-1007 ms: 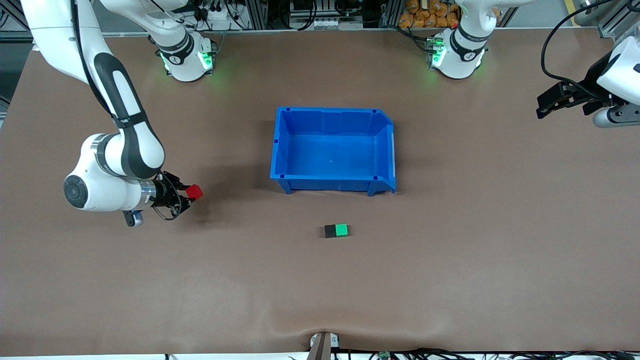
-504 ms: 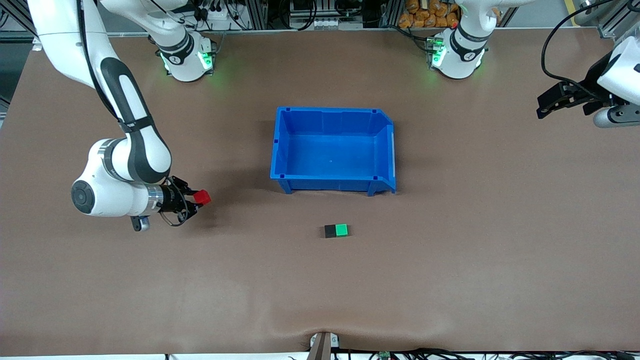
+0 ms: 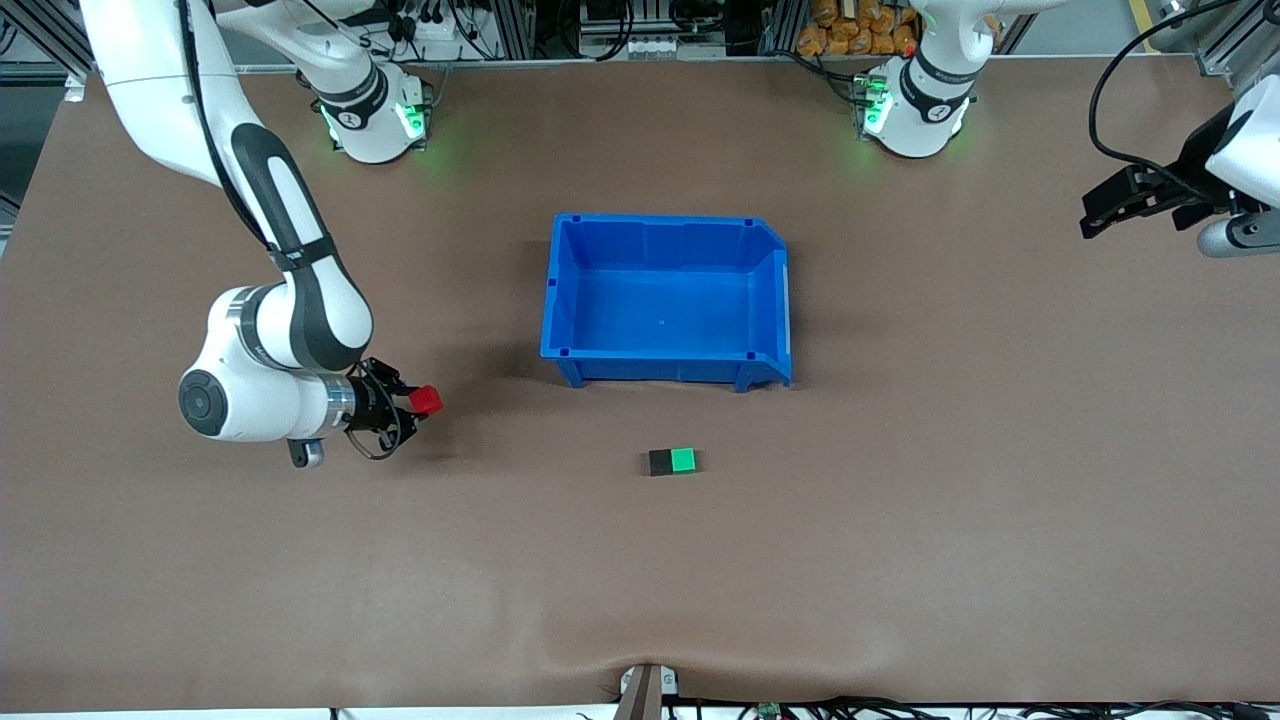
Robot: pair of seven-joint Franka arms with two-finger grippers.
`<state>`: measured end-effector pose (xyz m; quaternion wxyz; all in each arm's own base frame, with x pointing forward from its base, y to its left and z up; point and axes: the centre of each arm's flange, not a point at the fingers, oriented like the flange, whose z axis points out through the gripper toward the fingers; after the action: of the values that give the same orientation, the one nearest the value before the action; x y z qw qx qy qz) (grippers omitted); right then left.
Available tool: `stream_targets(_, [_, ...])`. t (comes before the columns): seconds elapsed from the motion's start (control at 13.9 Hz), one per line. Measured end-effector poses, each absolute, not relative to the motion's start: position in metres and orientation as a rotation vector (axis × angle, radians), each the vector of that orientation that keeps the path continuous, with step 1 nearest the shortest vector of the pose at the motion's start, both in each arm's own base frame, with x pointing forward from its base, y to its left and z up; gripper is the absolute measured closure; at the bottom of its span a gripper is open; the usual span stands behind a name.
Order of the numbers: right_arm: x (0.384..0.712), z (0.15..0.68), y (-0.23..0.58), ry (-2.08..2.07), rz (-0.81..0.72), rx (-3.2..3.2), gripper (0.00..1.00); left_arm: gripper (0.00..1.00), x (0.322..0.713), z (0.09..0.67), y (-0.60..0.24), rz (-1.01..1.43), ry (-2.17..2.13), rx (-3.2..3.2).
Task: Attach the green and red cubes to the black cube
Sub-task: 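Lift the red cube with the right gripper toward the black cube, then lower the red cube with the right gripper beside the black cube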
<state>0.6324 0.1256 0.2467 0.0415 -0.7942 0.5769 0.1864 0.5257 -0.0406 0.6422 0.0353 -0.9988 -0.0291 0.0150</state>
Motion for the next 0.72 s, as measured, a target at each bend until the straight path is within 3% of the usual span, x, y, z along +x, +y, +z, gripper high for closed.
stream_targets(0.72, [0.644, 0.249, 0.162, 1.799, 0.552, -2.386, 0.60, 0.00, 0.526, 0.642, -0.041, 0.046, -0.089, -3.069])
